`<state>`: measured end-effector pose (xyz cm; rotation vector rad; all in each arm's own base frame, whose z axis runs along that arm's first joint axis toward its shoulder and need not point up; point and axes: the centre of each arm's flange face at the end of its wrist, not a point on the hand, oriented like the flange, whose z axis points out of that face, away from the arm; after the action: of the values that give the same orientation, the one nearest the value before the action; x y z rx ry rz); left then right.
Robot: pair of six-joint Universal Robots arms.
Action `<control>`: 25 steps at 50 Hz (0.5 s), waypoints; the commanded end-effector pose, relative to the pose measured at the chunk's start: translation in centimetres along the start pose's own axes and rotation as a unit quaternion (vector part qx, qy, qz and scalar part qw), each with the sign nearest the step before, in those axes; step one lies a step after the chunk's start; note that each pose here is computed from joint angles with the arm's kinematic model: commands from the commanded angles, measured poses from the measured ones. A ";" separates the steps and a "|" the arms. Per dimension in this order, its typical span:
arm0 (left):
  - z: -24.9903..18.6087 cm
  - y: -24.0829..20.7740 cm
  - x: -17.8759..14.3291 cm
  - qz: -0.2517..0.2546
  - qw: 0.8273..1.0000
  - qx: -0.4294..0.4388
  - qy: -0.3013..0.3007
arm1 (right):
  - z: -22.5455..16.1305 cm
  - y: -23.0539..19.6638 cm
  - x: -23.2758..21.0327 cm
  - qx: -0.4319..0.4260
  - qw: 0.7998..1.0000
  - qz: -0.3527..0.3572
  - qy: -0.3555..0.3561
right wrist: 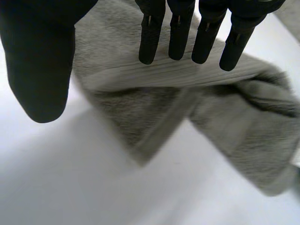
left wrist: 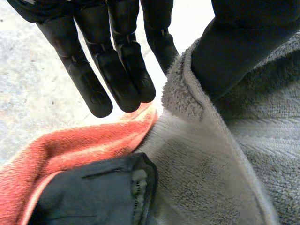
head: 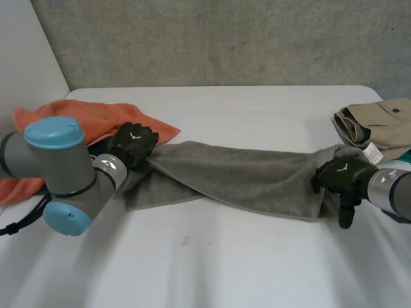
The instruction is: Fold the laundry.
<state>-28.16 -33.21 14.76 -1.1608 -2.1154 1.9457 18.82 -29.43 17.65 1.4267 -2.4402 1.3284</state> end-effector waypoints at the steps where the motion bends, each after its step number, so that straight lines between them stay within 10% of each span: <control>1: -0.8 -1.2 -0.6 -0.015 1.000 0.011 -0.007 | 1.3 0.9 -2.2 0.012 1.000 0.015 -0.018; 25: -1.2 -4.1 -1.4 -0.031 0.998 0.042 -0.020 | 5.5 1.9 -3.0 0.090 0.992 -0.033 0.086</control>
<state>-28.50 -32.78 18.68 -1.0577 -2.0472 2.0178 21.10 -29.96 11.33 1.3597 -2.2363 1.5768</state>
